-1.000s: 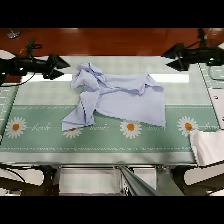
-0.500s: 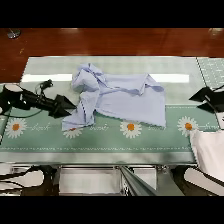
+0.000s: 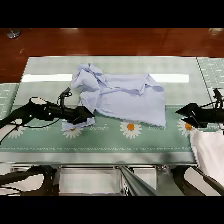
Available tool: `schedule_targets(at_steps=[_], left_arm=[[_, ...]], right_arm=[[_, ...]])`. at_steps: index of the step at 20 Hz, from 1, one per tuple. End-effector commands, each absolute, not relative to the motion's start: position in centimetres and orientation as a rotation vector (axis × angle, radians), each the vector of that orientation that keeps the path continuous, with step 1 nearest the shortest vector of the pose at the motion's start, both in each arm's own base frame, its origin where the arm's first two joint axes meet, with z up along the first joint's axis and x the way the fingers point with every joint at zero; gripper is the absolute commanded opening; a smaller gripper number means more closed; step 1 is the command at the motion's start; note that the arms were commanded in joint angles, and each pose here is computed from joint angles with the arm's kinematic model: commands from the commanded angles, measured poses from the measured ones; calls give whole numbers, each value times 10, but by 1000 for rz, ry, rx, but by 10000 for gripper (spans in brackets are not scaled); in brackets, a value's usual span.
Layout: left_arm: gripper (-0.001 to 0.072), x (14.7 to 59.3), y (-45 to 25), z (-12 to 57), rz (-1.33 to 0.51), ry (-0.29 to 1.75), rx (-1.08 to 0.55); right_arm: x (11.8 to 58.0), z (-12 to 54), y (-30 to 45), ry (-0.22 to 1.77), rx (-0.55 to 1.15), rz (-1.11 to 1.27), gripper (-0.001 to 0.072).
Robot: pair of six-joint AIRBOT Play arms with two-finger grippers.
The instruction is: Fold the shirts.
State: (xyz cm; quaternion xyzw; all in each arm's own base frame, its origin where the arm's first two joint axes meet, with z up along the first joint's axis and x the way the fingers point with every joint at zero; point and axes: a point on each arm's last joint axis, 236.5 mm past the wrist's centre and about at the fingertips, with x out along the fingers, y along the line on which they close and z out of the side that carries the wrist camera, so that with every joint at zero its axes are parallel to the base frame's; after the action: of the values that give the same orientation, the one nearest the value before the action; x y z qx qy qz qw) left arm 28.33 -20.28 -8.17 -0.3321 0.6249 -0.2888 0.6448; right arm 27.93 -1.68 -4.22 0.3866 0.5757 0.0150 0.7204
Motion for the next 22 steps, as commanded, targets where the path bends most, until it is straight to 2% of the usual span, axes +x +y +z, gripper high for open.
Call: schedule_targets(at_steps=[1,2,3,4,10,14,18,22], left_arm=[[697,287,-211,-93,-622,1403,-712],[598,287,-212,-95,-616,1402,-706],[280,288,-212,-96,-603,1407,-714],[20,288,-212,-97,-604,1407,-705],[21,299,-211,-90,-601,1387,-706],[21,299,-212,-89,-602,1387,-706],[21,298,-212,-89,-605,1390,-708],[21,298,-212,-89,-605,1390,-708]], right_arm=[[275,-45,-12,1279,865,46,619],[275,-45,-12,1279,865,46,619],[275,-45,-12,1280,865,46,618],[275,-45,-11,1280,866,47,619],[267,-49,-4,1318,893,49,619],[237,-75,29,1467,866,52,618],[249,-82,32,1443,825,8,619],[259,-90,44,1448,909,32,618]])
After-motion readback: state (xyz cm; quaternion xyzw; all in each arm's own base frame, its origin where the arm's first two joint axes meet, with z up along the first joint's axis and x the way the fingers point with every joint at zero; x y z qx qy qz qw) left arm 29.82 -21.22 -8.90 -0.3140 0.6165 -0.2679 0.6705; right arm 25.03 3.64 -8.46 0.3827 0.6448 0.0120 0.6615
